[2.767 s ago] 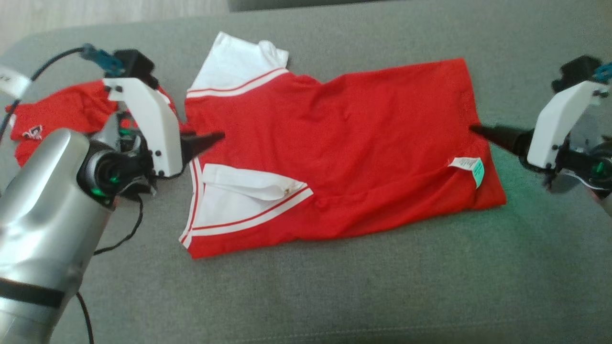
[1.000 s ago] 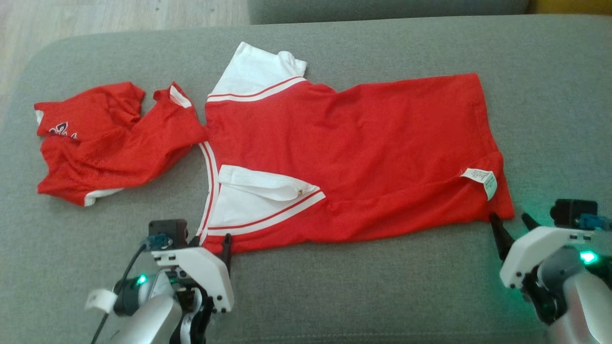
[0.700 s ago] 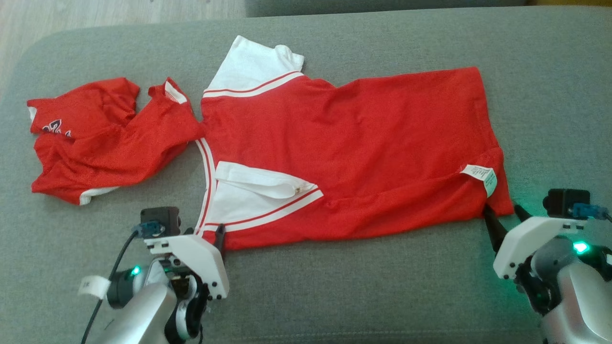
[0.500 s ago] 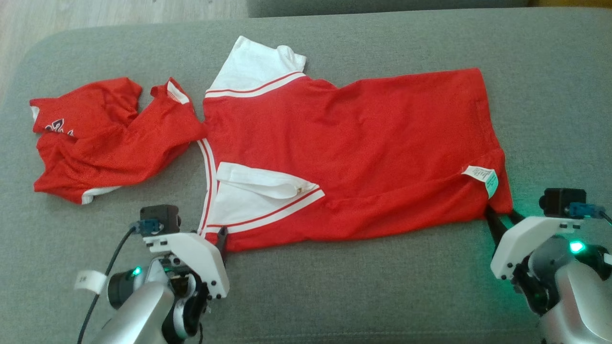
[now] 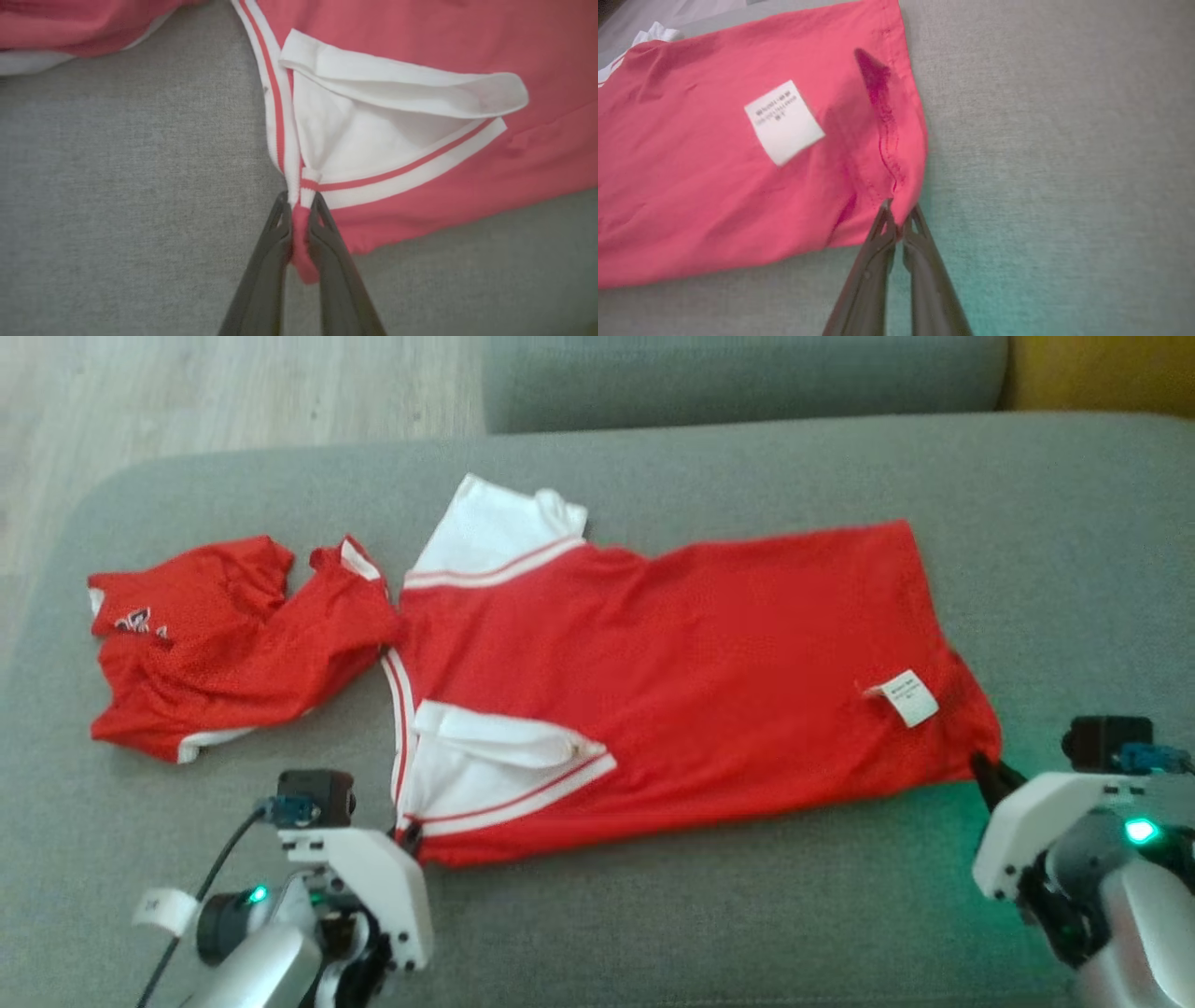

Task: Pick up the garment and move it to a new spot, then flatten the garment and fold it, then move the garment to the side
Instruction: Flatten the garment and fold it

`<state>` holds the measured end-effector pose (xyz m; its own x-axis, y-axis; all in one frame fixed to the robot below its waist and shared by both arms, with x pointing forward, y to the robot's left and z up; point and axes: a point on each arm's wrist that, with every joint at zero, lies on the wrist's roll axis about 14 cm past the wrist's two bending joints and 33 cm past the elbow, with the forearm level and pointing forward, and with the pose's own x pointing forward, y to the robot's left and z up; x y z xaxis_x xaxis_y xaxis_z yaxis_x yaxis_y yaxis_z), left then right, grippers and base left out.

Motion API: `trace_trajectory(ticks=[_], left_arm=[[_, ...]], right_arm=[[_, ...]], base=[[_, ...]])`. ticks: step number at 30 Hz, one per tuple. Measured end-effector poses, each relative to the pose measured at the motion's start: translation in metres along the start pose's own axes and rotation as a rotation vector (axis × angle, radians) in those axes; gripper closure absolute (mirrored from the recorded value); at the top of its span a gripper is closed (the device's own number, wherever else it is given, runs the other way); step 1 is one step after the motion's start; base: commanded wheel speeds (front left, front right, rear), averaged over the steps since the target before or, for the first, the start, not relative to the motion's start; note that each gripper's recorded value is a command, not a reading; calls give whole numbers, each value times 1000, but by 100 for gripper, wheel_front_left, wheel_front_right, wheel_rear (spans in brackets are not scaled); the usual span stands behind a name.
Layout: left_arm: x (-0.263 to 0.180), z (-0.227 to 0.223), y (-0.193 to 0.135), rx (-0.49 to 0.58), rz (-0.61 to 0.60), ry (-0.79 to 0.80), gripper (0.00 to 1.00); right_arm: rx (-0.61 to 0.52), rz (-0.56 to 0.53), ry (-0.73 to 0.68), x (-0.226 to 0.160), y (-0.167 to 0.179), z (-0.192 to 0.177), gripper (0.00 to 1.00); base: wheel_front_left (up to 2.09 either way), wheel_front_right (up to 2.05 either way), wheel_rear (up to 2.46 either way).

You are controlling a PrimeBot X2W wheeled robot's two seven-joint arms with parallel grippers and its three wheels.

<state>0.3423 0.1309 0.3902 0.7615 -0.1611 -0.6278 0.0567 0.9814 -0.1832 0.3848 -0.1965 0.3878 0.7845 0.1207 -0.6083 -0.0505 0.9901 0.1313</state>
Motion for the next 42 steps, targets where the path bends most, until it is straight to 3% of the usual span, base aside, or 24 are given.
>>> trace_trajectory(ticks=[8, 18, 19, 20, 21, 24, 28, 35, 39, 42], left_arm=[[-36, -26, -4, 85, -59, 105, 100], [-57, -49, -15, 79, -105, 237, 100], [-58, -49, -15, 78, -102, 240, 100], [-59, -51, -16, 73, -104, 249, 58], [-60, -52, -17, 66, -105, 259, 0], [-62, -52, -20, 58, -116, 257, 0], [-56, -5, -31, 79, -176, 119, 0], [-19, 110, -55, 261, -269, -51, 0], [17, 138, -67, 335, -300, 0, 0], [46, 155, -69, 371, -299, 35, 0]], right_arm=[[-23, -30, 124, -46, -13, -41, 100], [3, -64, 210, -80, -20, -64, 100], [6, -66, 221, -82, -20, -66, 60], [7, -69, 223, -83, -20, -67, 0], [11, -74, 220, -84, -21, -67, 0], [23, -90, 191, -86, -24, -59, 0], [22, -116, 79, -91, -32, -27, 0], [13, -97, -208, -69, -30, 74, 0], [32, -62, -250, -39, -25, 108, 0], [42, -41, -190, -8, -22, 109, 0]], base=[[0, 0, 0], [0, 0, 0], [0, 0, 0], [0, 0, 0], [0, 0, 0], [0, 0, 0], [0, 0, 0], [0, 0, 0], [0, 0, 0], [0, 0, 0]])
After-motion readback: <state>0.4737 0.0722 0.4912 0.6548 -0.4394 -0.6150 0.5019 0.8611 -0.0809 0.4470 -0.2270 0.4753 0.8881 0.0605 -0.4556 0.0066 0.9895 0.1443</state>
